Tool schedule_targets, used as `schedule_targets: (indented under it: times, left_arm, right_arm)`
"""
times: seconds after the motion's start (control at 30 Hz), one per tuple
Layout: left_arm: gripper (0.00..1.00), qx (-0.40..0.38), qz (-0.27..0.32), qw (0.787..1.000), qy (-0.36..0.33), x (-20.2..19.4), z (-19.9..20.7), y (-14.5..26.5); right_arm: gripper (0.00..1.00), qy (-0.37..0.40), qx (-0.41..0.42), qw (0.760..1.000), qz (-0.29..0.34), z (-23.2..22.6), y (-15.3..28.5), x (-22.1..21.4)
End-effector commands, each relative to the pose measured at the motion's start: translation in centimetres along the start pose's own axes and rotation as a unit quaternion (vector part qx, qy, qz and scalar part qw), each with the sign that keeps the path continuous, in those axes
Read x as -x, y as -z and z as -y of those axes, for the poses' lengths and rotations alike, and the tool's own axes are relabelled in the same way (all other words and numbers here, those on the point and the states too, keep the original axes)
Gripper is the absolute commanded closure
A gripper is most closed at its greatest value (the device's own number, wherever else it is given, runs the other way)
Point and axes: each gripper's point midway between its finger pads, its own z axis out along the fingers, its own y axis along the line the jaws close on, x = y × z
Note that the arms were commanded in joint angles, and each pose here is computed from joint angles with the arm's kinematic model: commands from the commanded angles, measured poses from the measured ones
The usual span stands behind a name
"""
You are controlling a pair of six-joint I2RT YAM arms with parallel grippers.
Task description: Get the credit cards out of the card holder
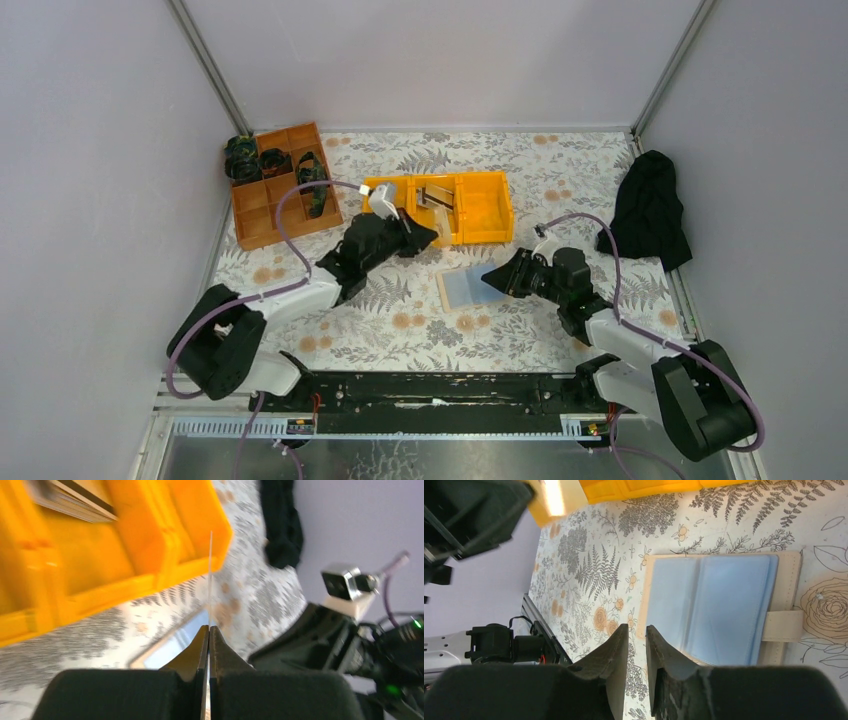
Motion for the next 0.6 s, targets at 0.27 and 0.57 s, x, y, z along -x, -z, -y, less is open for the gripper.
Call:
schedule_targets:
  times: [0.27, 0.57]
  left_arm:
    - [1.00, 0.292, 0.071, 0.954, 0.003, 8.0, -9.7, 3.6]
    - [1.00, 0.319, 0.213, 0.908, 0.168, 10.5, -12.2, 3.4]
  right_arm:
    - [0.73, 0.009, 0.039, 0.999, -0.023, -1.2, -1.5, 0.3]
    - [0.73, 0.000, 0.060, 0.997, -0.045, -1.6, -1.9, -0.4]
